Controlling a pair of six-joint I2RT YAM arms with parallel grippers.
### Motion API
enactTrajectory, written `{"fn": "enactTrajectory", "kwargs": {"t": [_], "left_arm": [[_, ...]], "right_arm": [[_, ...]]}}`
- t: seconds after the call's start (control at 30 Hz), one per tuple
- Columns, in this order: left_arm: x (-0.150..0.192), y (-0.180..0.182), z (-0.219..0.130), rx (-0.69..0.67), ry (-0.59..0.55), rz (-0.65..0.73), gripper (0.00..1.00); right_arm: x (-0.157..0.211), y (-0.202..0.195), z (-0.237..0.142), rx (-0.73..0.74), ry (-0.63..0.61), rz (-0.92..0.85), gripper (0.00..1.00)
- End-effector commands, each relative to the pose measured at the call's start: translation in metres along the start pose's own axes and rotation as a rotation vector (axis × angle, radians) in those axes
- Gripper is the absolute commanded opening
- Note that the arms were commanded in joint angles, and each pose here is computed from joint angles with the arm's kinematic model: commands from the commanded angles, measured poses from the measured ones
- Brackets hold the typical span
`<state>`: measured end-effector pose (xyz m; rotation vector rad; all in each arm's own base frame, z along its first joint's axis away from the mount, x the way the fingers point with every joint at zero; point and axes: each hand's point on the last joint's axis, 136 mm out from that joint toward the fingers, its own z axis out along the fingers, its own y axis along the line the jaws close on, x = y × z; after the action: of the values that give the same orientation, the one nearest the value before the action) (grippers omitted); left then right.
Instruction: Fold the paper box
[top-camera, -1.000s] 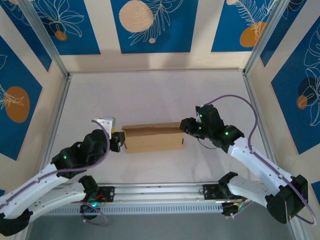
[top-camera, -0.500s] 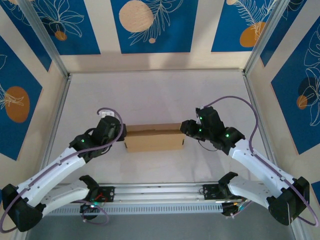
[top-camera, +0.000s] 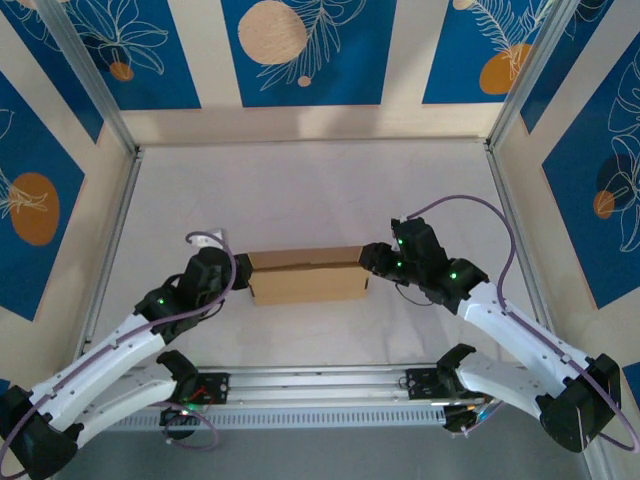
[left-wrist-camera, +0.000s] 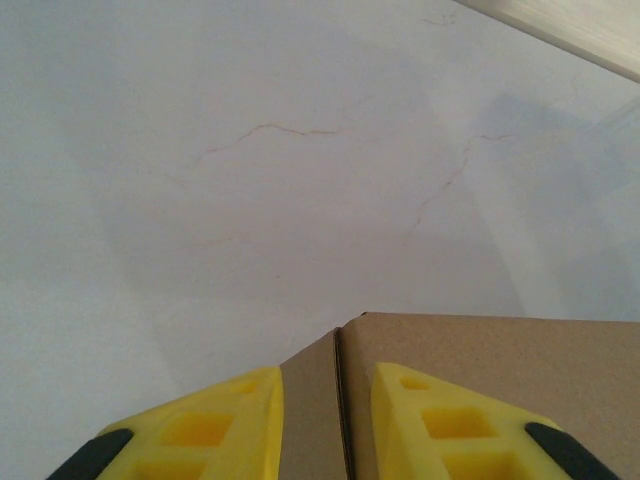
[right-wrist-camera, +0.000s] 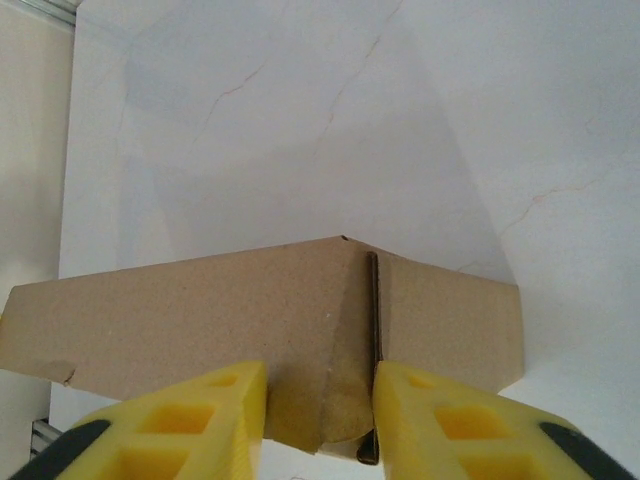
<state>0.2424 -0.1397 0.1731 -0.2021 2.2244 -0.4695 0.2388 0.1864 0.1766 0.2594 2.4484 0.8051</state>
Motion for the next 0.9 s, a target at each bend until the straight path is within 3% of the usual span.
{"fn": "enactTrajectory", "kwargs": {"t": [0.0,0.2,0.37,0.63,0.87], "left_arm": [[0.067,0.051,0.006,-0.177,0.225,0.102,0.27],[0.069,0.051,0.004,-0.190,0.233,0.144,0.26],[0.066,0.050,0.004,-0.194,0.230,0.154,0.26],[0.069,0.053,0.005,-0.201,0.234,0.154,0.25],[0.089,0.068,0.008,-0.258,0.302,0.128,0.21]], "right_arm": [[0.043,-0.051,0.006,0.196,0.156,0.009,0.42],[0.028,-0.029,-0.004,0.138,0.138,-0.050,0.54],[0.014,-0.022,-0.009,0.091,0.116,-0.041,0.55],[0.015,-0.039,0.007,0.113,0.149,0.015,0.44],[0.057,-0.075,0.023,0.187,0.253,0.158,0.31]]}}
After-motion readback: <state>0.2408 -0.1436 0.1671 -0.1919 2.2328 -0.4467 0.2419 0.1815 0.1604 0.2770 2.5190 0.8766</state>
